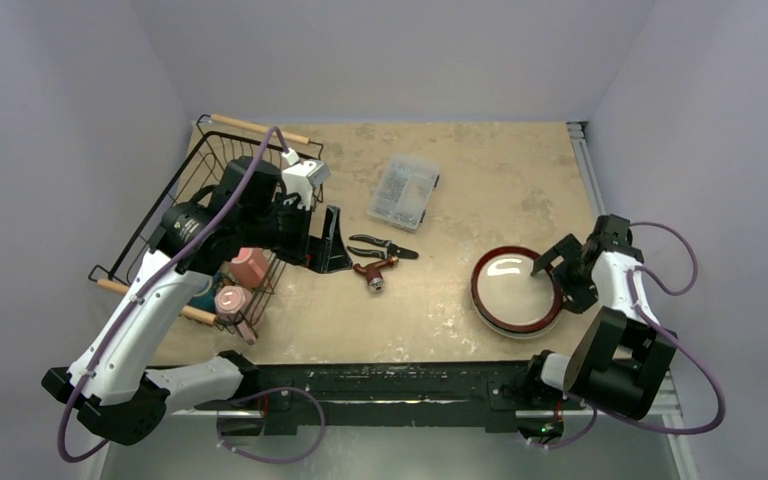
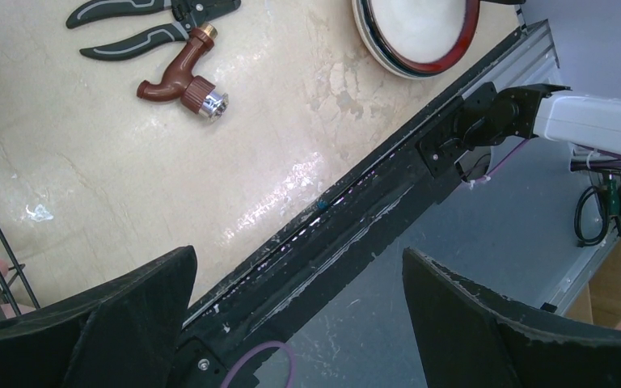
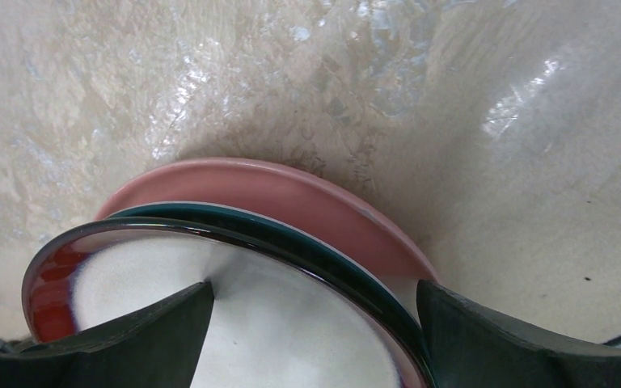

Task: Load the mixed dishes into the dish rack
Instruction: Pick up the plate at the center of the board.

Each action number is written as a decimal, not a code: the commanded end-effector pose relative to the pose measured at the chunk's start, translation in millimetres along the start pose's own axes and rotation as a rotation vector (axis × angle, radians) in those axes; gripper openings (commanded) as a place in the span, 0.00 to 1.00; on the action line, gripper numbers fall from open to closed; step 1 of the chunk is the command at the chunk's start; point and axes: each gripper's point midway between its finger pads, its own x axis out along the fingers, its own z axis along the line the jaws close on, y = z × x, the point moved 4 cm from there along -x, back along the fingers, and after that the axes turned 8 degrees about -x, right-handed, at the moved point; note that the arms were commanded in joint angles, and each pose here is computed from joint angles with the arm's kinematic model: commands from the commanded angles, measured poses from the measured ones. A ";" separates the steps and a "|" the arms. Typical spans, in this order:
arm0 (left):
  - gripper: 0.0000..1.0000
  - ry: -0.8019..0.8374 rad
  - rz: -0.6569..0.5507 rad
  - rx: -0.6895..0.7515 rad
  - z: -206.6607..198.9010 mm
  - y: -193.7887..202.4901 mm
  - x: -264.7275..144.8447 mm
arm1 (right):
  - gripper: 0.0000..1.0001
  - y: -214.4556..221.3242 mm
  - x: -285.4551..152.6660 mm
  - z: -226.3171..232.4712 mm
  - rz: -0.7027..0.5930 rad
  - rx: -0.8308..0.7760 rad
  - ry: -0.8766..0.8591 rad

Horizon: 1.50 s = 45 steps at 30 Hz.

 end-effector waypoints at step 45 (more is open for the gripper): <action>0.95 0.026 0.033 -0.010 1.5 4.5 14.5 | 0.99 -5.0 -31.2 53.7 -0.035 -0.260 -0.096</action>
